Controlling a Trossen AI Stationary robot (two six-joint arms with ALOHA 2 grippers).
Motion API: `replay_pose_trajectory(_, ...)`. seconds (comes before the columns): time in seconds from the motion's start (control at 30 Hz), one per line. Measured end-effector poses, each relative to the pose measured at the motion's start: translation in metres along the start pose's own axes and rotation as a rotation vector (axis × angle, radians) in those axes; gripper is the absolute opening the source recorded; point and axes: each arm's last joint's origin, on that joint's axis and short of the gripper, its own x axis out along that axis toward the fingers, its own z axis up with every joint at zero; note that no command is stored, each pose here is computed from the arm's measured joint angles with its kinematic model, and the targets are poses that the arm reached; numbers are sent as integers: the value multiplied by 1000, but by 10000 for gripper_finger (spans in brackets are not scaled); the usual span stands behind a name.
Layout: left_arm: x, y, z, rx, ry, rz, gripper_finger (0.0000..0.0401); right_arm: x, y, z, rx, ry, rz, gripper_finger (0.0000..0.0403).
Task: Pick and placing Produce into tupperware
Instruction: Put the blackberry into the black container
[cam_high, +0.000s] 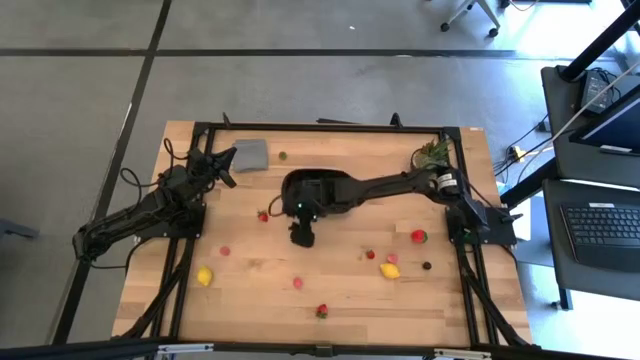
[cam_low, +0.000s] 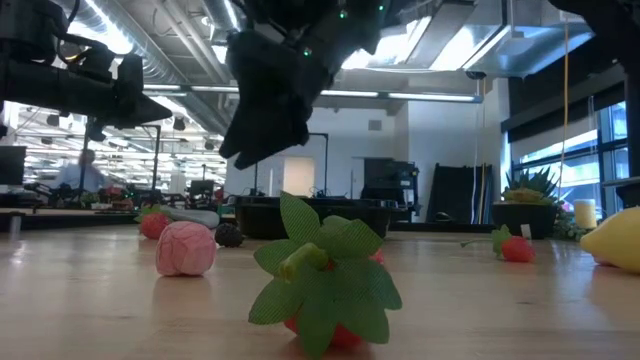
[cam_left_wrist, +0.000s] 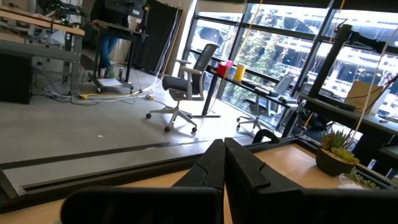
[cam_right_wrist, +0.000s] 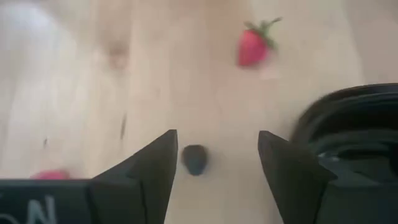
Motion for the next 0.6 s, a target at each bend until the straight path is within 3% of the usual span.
replay_pose_trajectory(0.3,0,0,0,0,0,0,0,10,47,-11,-69,-31,-165,224)
replay_pose_trajectory(0.6,0,0,0,0,0,0,0,50,53,-35,-67,45,-172,220)
